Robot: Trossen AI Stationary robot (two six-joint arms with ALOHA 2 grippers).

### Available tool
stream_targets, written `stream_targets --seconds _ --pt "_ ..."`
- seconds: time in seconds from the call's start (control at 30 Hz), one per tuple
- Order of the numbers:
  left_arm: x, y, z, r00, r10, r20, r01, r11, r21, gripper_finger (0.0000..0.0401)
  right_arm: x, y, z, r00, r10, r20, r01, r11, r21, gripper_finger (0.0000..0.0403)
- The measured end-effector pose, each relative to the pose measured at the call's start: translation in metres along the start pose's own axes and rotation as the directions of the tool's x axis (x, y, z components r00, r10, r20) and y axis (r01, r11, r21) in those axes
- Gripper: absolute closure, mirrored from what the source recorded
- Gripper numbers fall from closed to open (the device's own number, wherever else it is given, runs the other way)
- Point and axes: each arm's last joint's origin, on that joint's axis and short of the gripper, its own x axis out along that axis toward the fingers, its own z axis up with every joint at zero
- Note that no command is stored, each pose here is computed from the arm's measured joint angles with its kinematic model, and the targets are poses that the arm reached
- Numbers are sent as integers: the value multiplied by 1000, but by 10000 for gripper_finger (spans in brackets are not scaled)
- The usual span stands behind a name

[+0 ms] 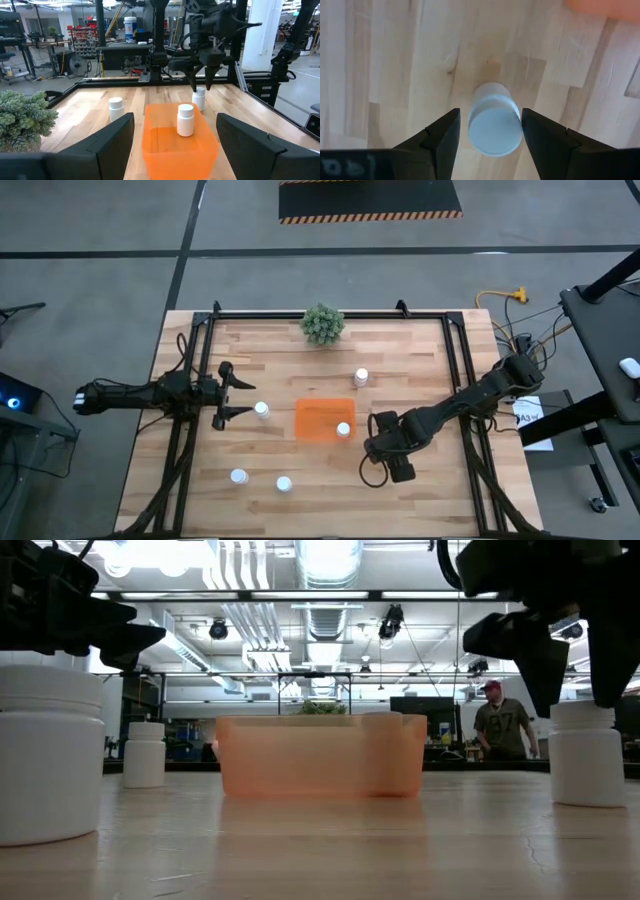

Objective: Pick and place pill bottles into a basket
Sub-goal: Put the white medicine bottle into the orange bin

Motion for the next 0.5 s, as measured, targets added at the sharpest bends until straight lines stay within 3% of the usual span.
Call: stream_targets --seconds 0.5 --pt "0 0 0 1000 0 0 0 1000 0 136 15 -3 -8 1000 1 -8 -1 1000 13 202"
